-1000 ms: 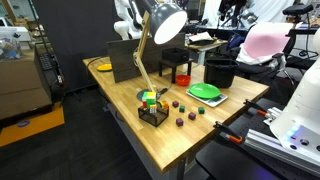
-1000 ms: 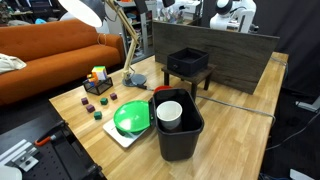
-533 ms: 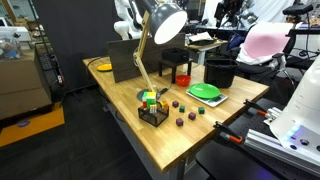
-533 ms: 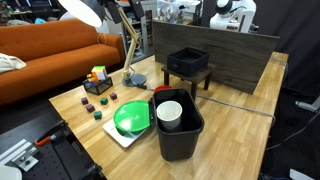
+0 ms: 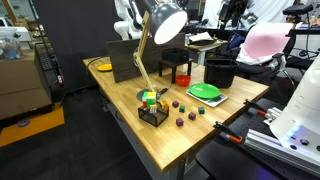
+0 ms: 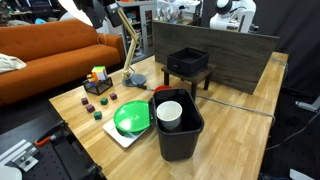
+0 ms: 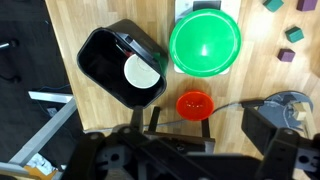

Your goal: Move the purple block on the left forward

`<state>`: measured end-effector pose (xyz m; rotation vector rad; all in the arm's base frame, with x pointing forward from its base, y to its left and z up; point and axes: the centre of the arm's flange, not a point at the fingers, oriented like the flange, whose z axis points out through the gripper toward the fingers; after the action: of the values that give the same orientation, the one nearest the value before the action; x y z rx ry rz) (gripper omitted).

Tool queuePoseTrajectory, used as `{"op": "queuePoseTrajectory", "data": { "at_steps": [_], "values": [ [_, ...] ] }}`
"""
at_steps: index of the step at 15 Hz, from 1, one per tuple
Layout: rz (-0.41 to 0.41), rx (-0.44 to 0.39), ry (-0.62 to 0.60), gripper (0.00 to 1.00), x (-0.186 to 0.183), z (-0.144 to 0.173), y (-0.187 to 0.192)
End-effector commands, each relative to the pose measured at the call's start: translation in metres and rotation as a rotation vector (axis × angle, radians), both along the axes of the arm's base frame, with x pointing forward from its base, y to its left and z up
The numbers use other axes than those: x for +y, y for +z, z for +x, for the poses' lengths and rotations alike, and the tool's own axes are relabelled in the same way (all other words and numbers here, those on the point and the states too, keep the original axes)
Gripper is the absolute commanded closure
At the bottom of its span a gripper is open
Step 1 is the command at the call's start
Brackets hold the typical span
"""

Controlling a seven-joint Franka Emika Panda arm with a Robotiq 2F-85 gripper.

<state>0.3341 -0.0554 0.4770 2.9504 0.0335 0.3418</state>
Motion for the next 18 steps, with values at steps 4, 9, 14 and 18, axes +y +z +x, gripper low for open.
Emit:
{"op": "queuePoseTrajectory", "data": {
  "at_steps": [4,9,14,18],
  "values": [
    [0.006,0.006,0.054,0.00,0.015,0.002,-0.006],
    [0.071,0.075,0.274,0.00,0.089,-0.003,-0.039],
    [0.096,0.155,0.433,0.00,0.137,-0.001,-0.072],
    [0.075,0.174,0.407,0.00,0.140,-0.007,-0.073]
  ]
}}
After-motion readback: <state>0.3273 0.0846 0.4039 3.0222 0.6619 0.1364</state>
